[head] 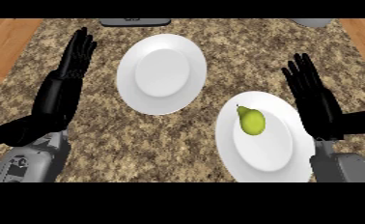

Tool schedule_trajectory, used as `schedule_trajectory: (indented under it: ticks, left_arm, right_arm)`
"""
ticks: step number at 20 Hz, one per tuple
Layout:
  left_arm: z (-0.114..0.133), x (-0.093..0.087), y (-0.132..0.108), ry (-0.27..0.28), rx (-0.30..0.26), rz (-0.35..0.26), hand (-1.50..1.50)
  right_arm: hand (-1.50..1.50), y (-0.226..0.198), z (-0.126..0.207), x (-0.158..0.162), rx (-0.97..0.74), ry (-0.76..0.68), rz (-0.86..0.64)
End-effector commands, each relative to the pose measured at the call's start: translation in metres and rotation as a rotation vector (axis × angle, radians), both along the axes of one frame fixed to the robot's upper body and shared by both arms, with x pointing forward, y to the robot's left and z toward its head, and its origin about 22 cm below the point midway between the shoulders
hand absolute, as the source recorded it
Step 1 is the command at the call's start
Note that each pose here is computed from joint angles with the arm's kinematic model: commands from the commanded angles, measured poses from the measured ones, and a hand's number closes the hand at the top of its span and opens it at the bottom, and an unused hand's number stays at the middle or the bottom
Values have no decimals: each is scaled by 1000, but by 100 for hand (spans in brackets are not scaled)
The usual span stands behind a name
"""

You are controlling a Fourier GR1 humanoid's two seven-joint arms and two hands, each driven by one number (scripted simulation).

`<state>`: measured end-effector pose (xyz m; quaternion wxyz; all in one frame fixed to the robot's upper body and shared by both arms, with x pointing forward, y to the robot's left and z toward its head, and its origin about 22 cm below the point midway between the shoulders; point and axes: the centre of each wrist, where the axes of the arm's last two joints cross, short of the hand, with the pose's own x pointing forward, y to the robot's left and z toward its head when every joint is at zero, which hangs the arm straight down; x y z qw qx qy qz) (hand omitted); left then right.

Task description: Pick the pear from the plate and place it in the plate

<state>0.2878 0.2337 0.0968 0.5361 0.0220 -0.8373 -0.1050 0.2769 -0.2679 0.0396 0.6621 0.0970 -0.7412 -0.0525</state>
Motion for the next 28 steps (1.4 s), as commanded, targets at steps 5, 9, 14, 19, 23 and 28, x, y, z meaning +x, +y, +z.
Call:
schedule_trajectory:
  ticks: [5,9,14,19,23,28]
  left_arm:
    - [-64,-18,31,305,45,85,0]
    - [-91,-30,43,436,32,118,0]
    - [-114,-35,77,452,10,160,0]
    - [-108,-40,59,471,8,148,0]
    - [-116,-47,57,452,16,177,0]
    - [-113,-38,63,455,-1,177,0]
  right_arm:
    - [150,78,0,33,-156,317,241]
    - [-150,71,13,45,-566,153,-40]
    - [-150,144,-37,12,-553,123,46]
    - [-150,133,-30,-4,-705,101,-8]
    - [-150,117,23,-7,-768,119,-72]
    - [-150,86,52,20,-1022,273,17]
